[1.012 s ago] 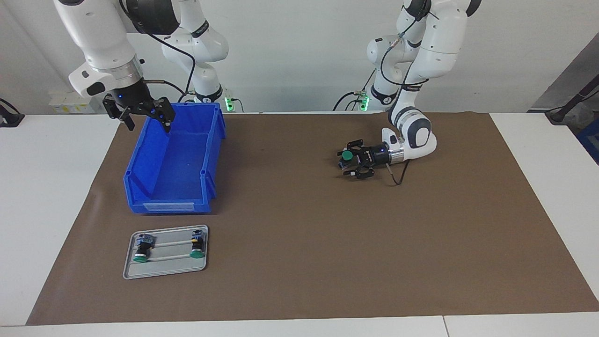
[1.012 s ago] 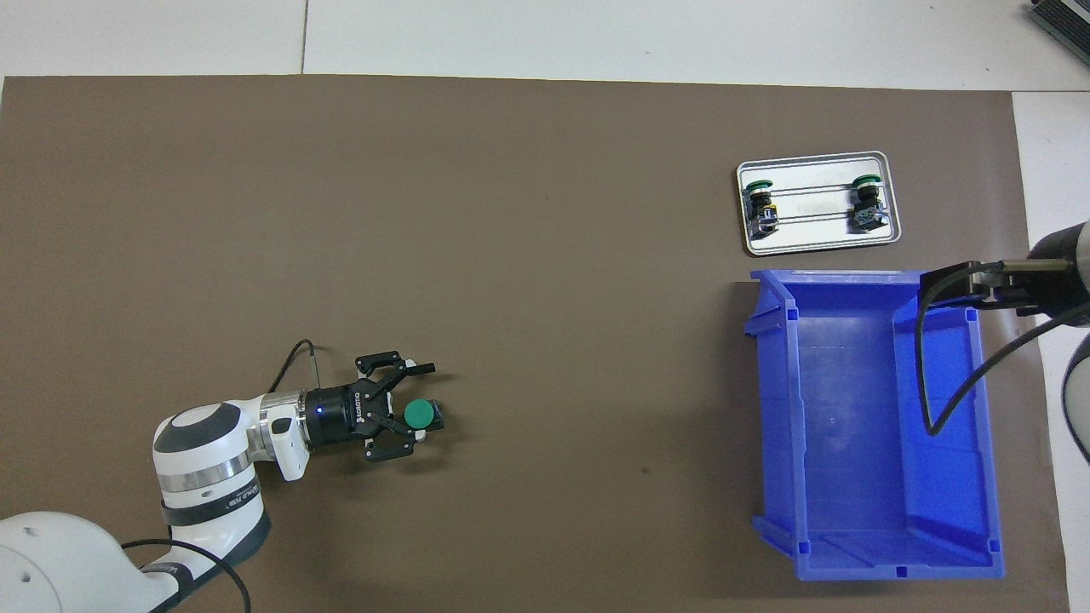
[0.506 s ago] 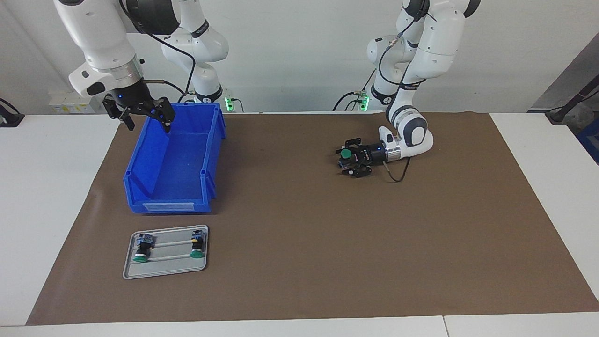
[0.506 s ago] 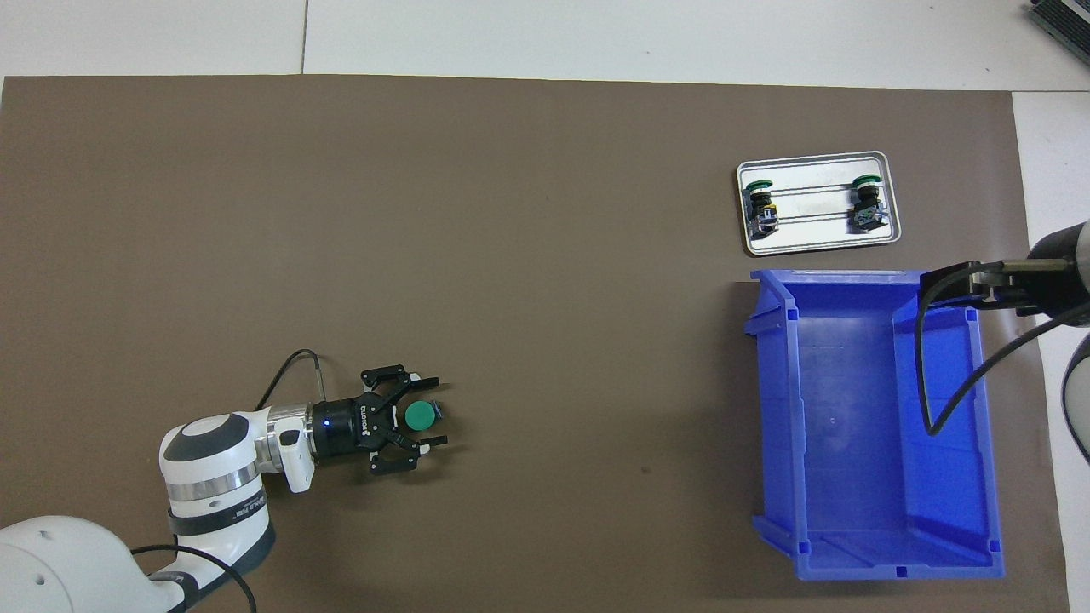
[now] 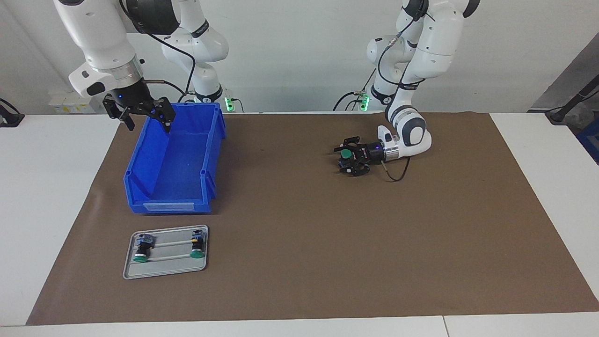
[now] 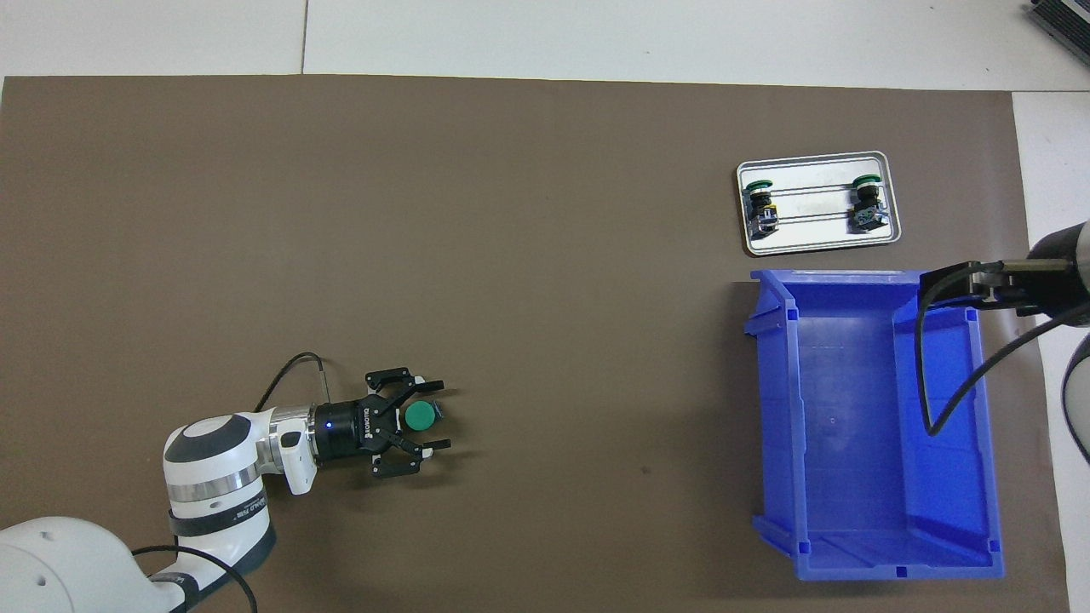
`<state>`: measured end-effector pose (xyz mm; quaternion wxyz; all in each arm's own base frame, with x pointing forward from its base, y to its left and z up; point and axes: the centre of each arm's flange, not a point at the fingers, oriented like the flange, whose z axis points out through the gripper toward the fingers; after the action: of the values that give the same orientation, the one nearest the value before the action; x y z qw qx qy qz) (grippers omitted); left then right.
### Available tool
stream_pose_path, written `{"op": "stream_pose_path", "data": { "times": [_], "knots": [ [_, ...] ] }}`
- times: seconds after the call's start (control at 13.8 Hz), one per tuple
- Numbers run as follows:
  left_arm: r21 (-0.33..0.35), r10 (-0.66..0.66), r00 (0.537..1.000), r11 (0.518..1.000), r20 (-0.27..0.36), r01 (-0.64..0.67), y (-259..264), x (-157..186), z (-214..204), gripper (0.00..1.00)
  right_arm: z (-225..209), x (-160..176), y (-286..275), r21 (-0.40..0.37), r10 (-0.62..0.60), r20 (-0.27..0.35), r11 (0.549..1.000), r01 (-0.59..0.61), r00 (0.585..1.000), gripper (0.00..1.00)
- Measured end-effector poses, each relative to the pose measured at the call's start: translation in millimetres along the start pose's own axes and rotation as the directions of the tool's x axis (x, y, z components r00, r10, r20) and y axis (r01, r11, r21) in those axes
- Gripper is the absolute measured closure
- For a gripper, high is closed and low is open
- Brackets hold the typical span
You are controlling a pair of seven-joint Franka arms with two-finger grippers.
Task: Place and press button with both arms
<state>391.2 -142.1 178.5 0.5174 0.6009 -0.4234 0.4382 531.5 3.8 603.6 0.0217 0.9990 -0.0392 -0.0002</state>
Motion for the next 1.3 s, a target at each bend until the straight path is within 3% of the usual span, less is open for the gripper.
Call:
{"op": "stream_pose_path", "data": {
  "times": [0.58, 0.94, 1.16, 1.3],
  "knots": [
    [-0.029, -0.071, 0.989, 0.997, -0.127, 0.068, -7, 22, -8, 0.12, 0, 0, 0, 0.0, 0.0, 0.0, 1.0, 0.0, 1.0, 0.0],
    [-0.067, -0.252, 0.953, 0.967, -0.166, 0.244, -57, 91, -14, 0.12, 0, 0, 0, 0.0, 0.0, 0.0, 1.0, 0.0, 1.0, 0.0],
    [-0.057, -0.39, 0.913, 0.921, -0.121, 0.386, -91, 164, -19, 0.12, 0, 0, 0, 0.0, 0.0, 0.0, 1.0, 0.0, 1.0, 0.0],
    [0.014, -0.455, 0.891, 0.891, 0.008, 0.455, -97, 204, -24, 0.11, 0, 0, 0, 0.0, 0.0, 0.0, 1.0, 0.0, 1.0, 0.0]
  ]
}}
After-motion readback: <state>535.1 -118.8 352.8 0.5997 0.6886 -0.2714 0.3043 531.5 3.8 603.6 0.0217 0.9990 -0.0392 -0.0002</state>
